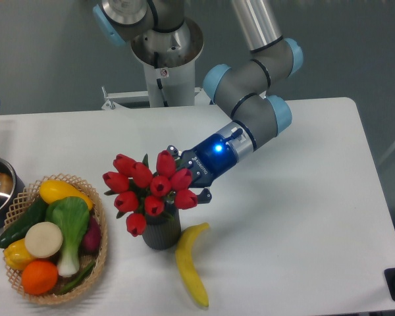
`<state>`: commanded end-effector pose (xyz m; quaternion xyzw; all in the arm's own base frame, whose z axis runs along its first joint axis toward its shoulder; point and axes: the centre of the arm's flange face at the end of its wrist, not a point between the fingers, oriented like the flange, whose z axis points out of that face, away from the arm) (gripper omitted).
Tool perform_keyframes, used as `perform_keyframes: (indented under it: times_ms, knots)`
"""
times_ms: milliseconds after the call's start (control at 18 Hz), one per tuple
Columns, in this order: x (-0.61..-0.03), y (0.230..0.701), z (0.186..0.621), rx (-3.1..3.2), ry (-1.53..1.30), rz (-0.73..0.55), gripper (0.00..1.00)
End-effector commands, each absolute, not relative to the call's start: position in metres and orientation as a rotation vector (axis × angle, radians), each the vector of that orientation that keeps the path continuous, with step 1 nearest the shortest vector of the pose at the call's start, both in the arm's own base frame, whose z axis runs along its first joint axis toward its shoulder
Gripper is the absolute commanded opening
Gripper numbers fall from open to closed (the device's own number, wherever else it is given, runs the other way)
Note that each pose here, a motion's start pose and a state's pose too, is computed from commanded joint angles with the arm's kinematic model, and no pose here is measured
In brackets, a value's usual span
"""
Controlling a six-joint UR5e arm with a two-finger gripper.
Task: Insert the flowers into the vase
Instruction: 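Push the tulips deeper into the vase and settle them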
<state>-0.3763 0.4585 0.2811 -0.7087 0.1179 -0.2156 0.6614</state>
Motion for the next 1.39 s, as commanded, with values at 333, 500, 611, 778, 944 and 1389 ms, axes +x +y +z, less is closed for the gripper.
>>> perform_keyframes:
  times_ms: [333, 500, 611, 778, 944, 1389]
  knots:
    - [-0.373, 0.455, 0.271, -1.624, 0.263, -0.487, 0.27]
    - [-0.372, 0.455, 0.27, -1.632, 0.265, -0.488, 0.27]
    - [-0.372, 0.455, 0.269, -1.634, 0.268, -0.485, 0.27]
    - [-0.368, 0.453, 0.263, -1.643, 0.282, -0.473, 0.27]
    - [-0.367, 0.453, 0.261, -1.646, 0.28, -0.478, 0.28]
    - [-0.367, 0.449, 0.261, -1.652, 0.275, -0.471, 0.39]
